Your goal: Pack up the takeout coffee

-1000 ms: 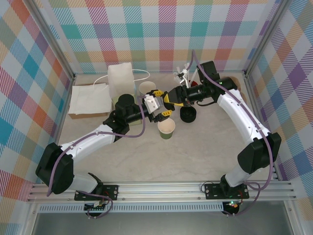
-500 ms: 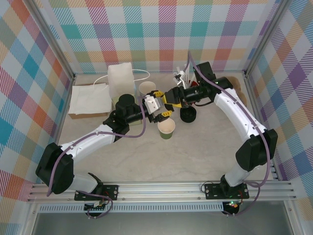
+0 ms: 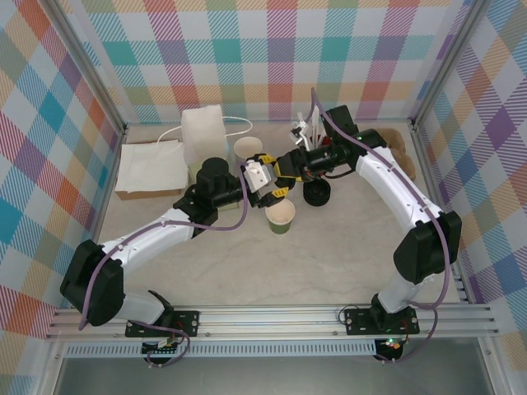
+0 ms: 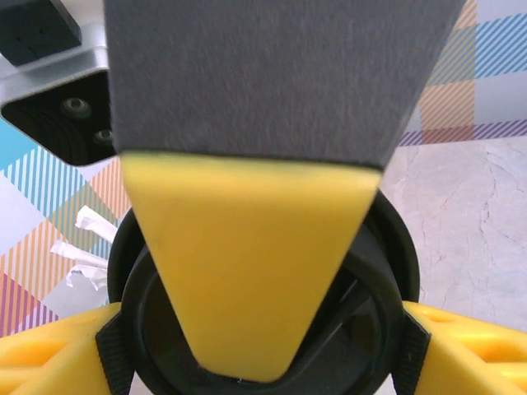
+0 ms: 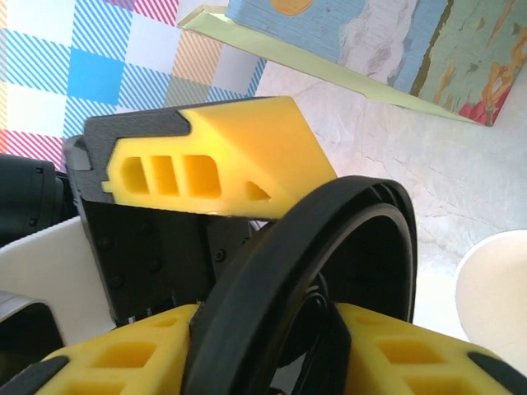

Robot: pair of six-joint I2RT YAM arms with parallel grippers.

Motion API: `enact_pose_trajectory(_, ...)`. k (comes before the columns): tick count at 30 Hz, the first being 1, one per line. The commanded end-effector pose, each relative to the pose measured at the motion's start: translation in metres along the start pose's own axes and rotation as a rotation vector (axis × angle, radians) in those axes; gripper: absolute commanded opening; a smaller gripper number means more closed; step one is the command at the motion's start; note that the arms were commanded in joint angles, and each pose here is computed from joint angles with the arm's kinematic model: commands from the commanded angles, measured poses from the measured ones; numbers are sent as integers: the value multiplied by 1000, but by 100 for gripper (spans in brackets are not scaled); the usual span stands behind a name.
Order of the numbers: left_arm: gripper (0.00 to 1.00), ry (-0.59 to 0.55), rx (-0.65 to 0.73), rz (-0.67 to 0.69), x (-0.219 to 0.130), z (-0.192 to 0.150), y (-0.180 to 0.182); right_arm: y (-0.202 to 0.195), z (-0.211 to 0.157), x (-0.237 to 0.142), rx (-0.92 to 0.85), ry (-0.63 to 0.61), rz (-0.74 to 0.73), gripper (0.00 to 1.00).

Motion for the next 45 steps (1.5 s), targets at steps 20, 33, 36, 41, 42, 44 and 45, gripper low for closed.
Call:
enact_pose_trajectory(20, 96, -7, -44, 42, -23, 20, 6, 8, 1, -14, -36, -32, 88, 23)
enact_pose_trajectory(33, 97, 38, -84, 2, -1, 11, 8, 7, -1, -11, -11, -20, 106, 22)
enact_pose_trajectory(36, 91, 35, -82, 4, 3, 12, 11, 5, -1, -9, -5, -16, 106, 22)
enact_pose_trajectory(41, 82, 31, -77, 4, 5, 12, 12, 5, -1, -8, -3, -13, 102, 22)
enact_pose_trajectory(42, 81, 31, -75, 5, 6, 12, 12, 5, -1, -8, 1, -11, 101, 22)
enact_pose_trajectory(44, 81, 30, -75, 5, 6, 12, 12, 4, -2, -7, 5, -7, 98, 22)
enact_pose_trajectory(45, 81, 31, -77, 8, 6, 12, 13, 3, -2, -6, 10, -5, 95, 22)
Point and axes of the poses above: each hand's point on the last joint's axis, 136 mm out from that joint toward the fingers, its own x axis out along the fingers, its own y axis along the line the jaws close on, z = x × y, the point moved 2 cm from there along -x, back along the fingers, and after that the axes turned 3 degrees about x, right-handed, at the moved point
